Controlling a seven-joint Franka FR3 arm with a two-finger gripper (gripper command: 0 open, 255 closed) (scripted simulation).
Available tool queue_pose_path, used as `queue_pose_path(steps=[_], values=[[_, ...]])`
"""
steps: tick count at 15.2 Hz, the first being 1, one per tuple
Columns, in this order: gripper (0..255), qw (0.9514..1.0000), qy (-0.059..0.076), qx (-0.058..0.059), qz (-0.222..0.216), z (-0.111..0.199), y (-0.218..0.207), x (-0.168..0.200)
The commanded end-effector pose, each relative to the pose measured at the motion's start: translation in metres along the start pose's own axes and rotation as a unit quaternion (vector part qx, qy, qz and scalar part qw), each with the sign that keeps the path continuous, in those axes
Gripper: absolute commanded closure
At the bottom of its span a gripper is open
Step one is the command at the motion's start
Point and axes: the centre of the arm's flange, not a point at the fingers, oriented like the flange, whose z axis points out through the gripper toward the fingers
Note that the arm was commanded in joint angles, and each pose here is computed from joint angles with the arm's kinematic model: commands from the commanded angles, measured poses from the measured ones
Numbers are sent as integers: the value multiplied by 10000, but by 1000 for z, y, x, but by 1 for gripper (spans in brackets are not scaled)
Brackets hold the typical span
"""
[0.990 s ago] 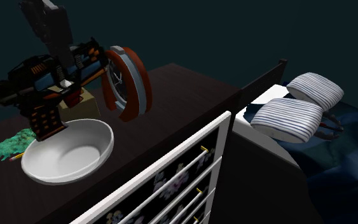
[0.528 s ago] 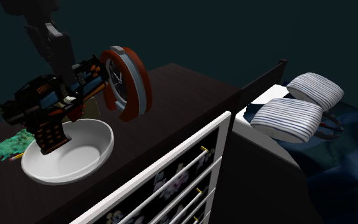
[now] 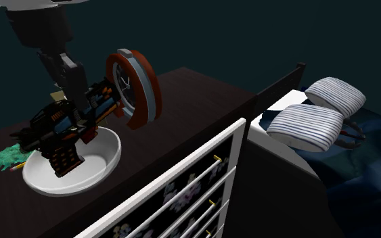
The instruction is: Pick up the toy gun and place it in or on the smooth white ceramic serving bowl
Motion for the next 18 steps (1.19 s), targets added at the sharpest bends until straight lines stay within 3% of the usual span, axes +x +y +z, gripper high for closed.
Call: queue_pose_path(steps=[1,5,12,13,18], values=[[255,10000,4,4,-1,10,-1,-1],[255,10000,4,4,-1,31,-1,-2],[255,10000,4,4,-1,31,-1,-2],[0,10000,4,4,-1,31,-1,-2],[0,10000,4,4,-1,31,0,-2]])
